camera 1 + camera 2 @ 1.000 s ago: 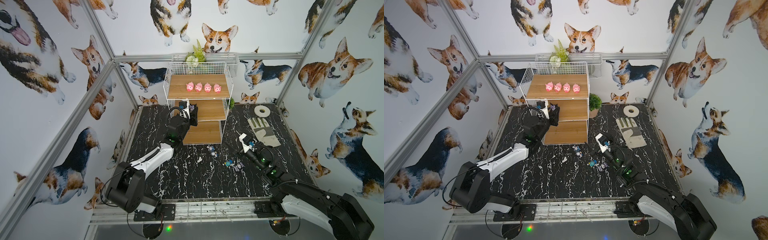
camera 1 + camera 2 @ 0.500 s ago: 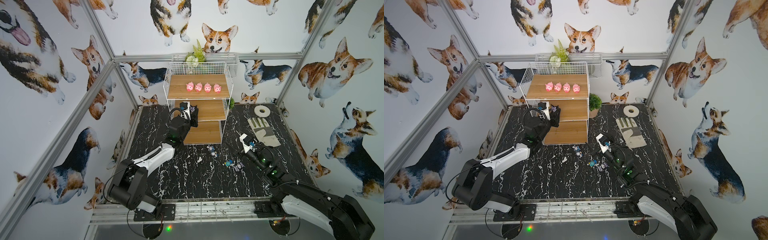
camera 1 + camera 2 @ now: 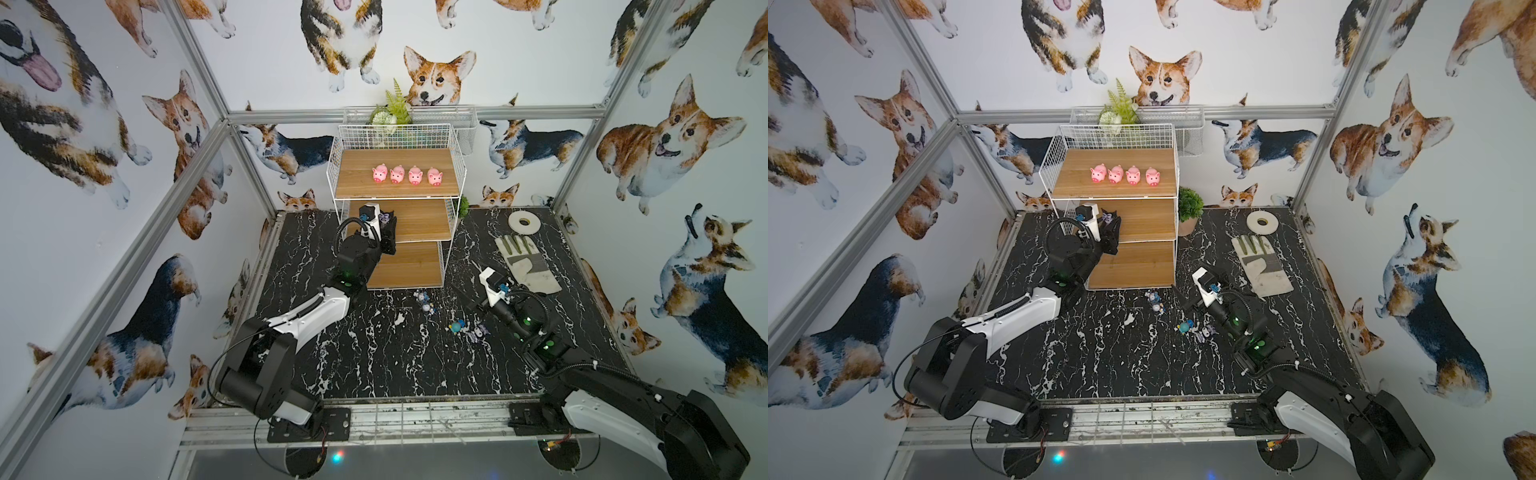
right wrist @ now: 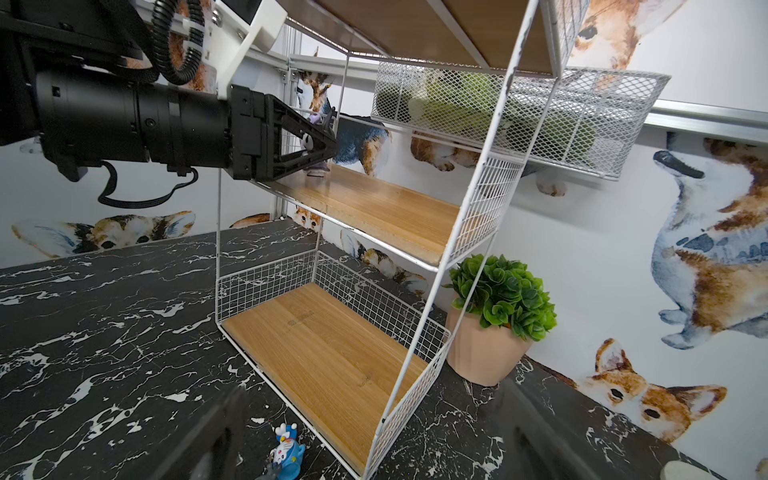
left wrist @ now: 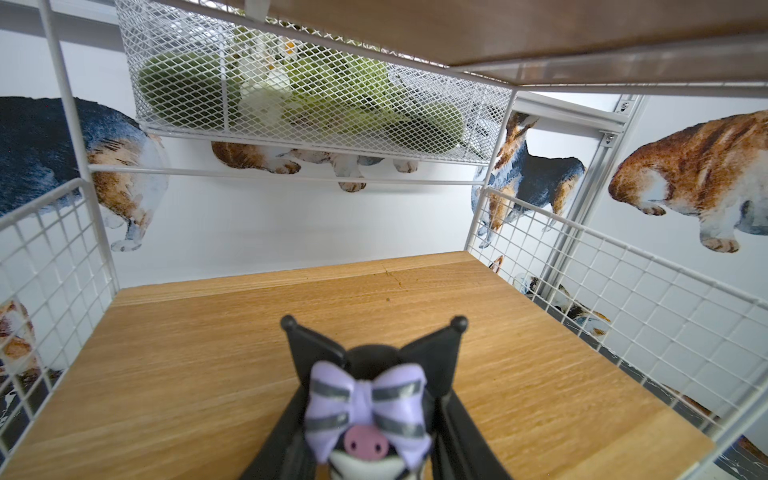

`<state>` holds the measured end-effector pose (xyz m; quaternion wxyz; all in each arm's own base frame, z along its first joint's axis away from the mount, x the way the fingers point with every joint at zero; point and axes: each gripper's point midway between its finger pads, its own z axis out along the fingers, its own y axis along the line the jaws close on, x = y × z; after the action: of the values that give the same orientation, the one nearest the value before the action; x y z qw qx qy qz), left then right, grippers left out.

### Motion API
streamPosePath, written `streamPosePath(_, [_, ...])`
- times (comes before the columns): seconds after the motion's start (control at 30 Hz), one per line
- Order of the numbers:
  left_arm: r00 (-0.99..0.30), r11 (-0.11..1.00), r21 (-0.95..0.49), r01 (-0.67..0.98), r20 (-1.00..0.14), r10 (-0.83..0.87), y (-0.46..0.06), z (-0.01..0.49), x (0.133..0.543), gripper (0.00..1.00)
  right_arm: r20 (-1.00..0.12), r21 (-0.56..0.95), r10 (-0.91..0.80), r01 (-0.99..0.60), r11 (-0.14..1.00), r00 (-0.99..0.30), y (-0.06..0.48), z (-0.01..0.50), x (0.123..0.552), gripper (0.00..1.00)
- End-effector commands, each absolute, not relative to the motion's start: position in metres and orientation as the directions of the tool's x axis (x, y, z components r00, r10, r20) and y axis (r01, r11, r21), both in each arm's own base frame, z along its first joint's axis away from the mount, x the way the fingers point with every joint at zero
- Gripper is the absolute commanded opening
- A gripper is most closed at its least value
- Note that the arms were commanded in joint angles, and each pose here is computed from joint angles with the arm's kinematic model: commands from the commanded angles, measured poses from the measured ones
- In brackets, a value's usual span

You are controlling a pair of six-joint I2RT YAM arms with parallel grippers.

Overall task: Organize plastic toys on shelves
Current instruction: Place the plastic toy on the shelf.

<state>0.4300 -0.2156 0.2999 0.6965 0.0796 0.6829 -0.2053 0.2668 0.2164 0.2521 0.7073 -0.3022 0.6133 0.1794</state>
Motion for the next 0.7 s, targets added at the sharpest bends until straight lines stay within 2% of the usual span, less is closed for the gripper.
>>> streamPosePath(0.0, [-0.023,0.912,-0.133,0.389,-0.991,-0.135,-0.219,0.297,0.426,0.39,-0.972,-0.218,-0.111,-0.608,0.763,0.208,0.214,0.259,0.268,0.98])
streamPosePath(0.2, [-0.038,0.932,-0.075,0.354,-0.997,-0.066,-0.221,0.294,0.424,0.4,-0.972,-0.217,-0.109,-0.605,0.766,0.211,0.213,0.26,0.267,0.98])
streamPosePath(0.67, [-0.044,0.939,-0.082,0.335,-0.996,-0.072,-0.22,0.286,0.427,0.44,-0.971,-0.217,-0.107,-0.598,0.772,0.215,0.211,0.261,0.267,0.98])
